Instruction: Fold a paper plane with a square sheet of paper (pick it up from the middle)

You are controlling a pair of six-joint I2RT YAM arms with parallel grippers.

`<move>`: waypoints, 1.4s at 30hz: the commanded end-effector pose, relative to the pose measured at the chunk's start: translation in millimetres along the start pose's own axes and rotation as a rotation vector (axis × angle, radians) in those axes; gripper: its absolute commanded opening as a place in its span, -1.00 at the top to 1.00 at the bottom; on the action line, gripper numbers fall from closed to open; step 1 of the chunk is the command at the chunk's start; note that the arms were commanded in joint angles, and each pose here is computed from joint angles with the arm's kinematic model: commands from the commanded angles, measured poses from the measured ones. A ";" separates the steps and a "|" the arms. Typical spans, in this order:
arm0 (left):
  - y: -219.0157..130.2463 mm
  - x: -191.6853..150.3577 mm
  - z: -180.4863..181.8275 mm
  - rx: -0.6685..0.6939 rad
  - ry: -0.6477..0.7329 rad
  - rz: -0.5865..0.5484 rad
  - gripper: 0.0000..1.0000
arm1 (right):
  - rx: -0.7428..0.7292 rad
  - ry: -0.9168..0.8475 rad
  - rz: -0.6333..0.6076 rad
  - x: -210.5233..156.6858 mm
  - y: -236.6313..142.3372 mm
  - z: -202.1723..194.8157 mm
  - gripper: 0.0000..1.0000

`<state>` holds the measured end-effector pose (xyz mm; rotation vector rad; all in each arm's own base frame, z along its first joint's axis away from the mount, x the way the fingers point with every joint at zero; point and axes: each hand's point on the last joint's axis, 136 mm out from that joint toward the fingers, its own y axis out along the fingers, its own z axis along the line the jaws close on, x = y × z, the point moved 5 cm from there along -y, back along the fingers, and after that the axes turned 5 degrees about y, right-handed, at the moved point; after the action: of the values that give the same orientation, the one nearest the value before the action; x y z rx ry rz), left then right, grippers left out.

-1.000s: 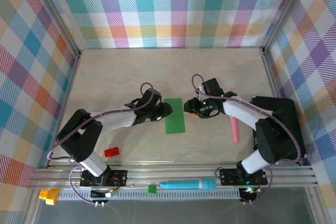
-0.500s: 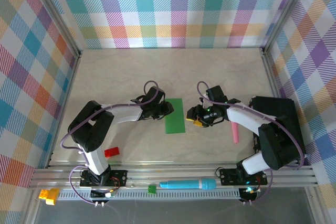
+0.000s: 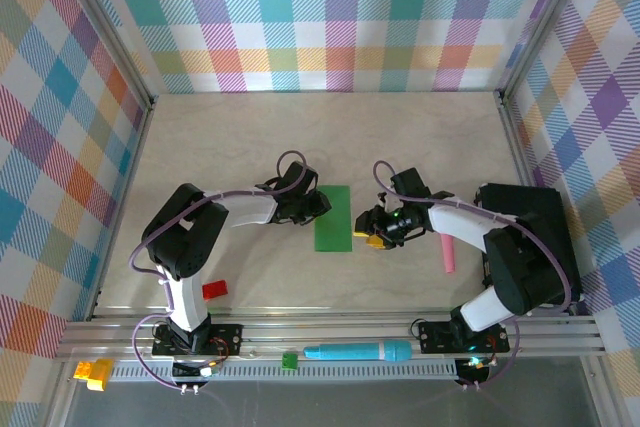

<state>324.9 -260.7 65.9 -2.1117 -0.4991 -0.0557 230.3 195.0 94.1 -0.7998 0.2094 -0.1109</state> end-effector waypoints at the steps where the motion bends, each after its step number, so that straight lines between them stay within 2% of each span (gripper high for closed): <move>1: 4.2 -12.7 33.6 0.131 -0.054 0.037 0.43 | 0.007 0.020 0.017 -4.0 5.5 -1.3 0.02; 5: 0.9 -13.9 36.2 0.145 -0.073 0.028 0.44 | 0.007 0.037 0.030 -8.8 13.8 -2.9 0.04; 13: -1.0 -18.1 43.9 0.188 -0.093 0.039 0.46 | -0.005 0.039 0.014 -11.6 29.0 -6.5 0.32; 25: 0.5 -21.0 44.4 0.189 -0.092 0.058 0.46 | -0.025 0.019 -0.001 -4.8 41.8 -10.6 0.43; 42: -0.6 -19.7 36.9 0.169 -0.090 0.058 0.46 | 0.051 0.010 0.008 -1.9 48.0 -3.4 0.53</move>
<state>323.6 -257.3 64.5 -2.1008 -0.5455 0.0053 230.7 224.6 59.6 -0.7622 0.2120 -0.1175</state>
